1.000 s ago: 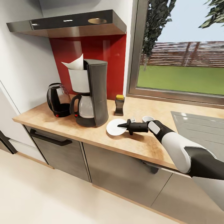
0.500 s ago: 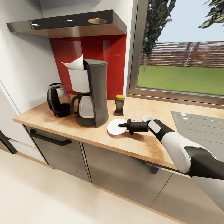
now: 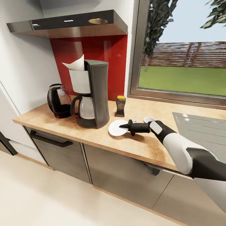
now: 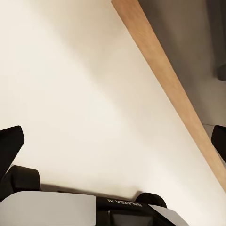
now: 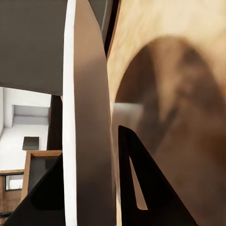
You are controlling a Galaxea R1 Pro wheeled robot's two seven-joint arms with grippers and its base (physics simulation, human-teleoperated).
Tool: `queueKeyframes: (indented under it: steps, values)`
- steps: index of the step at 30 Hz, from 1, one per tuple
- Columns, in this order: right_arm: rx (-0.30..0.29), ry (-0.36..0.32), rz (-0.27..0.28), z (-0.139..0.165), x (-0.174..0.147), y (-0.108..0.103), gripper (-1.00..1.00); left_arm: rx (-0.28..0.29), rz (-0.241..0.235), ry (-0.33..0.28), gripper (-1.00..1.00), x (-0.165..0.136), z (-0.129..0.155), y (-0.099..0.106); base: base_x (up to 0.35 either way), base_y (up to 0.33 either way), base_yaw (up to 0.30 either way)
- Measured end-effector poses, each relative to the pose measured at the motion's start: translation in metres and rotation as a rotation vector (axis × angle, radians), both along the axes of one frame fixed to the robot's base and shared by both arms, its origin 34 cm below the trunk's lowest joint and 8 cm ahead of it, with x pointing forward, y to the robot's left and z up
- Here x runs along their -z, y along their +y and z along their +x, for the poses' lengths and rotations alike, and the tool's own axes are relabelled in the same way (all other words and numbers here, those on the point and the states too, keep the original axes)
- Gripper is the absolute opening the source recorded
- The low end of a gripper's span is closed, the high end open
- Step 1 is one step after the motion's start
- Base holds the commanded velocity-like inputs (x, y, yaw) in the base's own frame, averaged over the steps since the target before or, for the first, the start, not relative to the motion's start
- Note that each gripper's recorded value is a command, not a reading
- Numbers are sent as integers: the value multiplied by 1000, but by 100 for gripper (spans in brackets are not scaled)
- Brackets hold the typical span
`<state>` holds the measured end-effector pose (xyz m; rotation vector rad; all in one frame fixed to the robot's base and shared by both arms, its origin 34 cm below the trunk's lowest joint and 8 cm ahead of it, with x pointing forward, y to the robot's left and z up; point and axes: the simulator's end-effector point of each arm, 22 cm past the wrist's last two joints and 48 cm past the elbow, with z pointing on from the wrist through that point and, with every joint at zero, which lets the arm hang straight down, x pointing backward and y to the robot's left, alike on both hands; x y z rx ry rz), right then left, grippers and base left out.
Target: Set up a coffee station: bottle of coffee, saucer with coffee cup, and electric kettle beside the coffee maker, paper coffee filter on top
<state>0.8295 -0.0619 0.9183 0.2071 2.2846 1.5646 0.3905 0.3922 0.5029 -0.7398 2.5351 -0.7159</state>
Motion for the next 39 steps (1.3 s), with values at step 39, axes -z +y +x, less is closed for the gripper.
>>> queueKeyframes:
  steps: [39]
  values:
    - [-4, -18, -22, 2, 1, -2, -100, 0, 0, 0, 100, 4, 0, 0, 0, 0, 0]
